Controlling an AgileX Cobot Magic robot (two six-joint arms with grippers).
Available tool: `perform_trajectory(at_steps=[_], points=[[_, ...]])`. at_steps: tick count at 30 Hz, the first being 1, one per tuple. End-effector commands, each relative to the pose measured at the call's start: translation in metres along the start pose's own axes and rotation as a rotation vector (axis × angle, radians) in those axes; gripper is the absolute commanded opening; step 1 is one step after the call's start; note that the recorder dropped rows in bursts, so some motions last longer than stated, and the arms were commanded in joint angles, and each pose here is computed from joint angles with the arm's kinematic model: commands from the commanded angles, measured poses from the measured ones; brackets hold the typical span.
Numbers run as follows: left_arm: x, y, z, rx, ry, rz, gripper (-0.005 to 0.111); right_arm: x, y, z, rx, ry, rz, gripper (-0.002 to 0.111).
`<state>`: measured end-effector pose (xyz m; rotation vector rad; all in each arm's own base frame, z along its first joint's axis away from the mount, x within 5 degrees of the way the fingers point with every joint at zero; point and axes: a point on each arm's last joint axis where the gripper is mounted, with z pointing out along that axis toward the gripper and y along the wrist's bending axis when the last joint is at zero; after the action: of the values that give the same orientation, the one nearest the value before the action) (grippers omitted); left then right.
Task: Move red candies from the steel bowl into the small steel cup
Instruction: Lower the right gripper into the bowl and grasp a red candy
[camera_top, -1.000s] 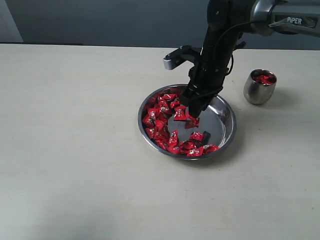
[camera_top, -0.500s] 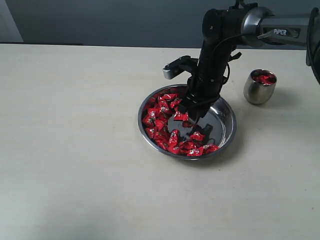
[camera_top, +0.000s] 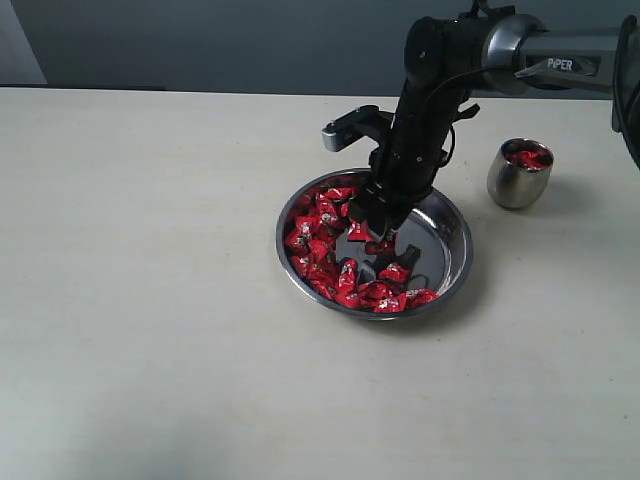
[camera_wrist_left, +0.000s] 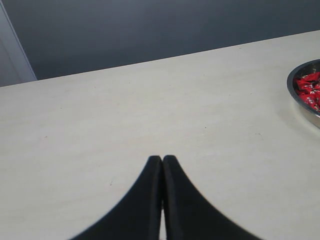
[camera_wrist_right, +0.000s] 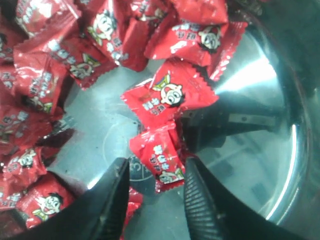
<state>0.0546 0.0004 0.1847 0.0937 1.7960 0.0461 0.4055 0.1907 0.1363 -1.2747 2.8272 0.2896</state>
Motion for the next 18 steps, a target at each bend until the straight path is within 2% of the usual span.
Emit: perform_trajectory(at_steps=[1,18], points=[[-0.0009,-0.0005,-0.0004,0.01,-0.01,-0.004,0.0,-0.0009,-0.0002,-0.0028,0.002,-0.013,-0.008,0.036],[-0.0009,-0.0005,-0.0004,0.01,-0.01,-0.004,0.0,-0.0039,-0.002,-0.0029,0.022,-0.046,-0.008,0.036]])
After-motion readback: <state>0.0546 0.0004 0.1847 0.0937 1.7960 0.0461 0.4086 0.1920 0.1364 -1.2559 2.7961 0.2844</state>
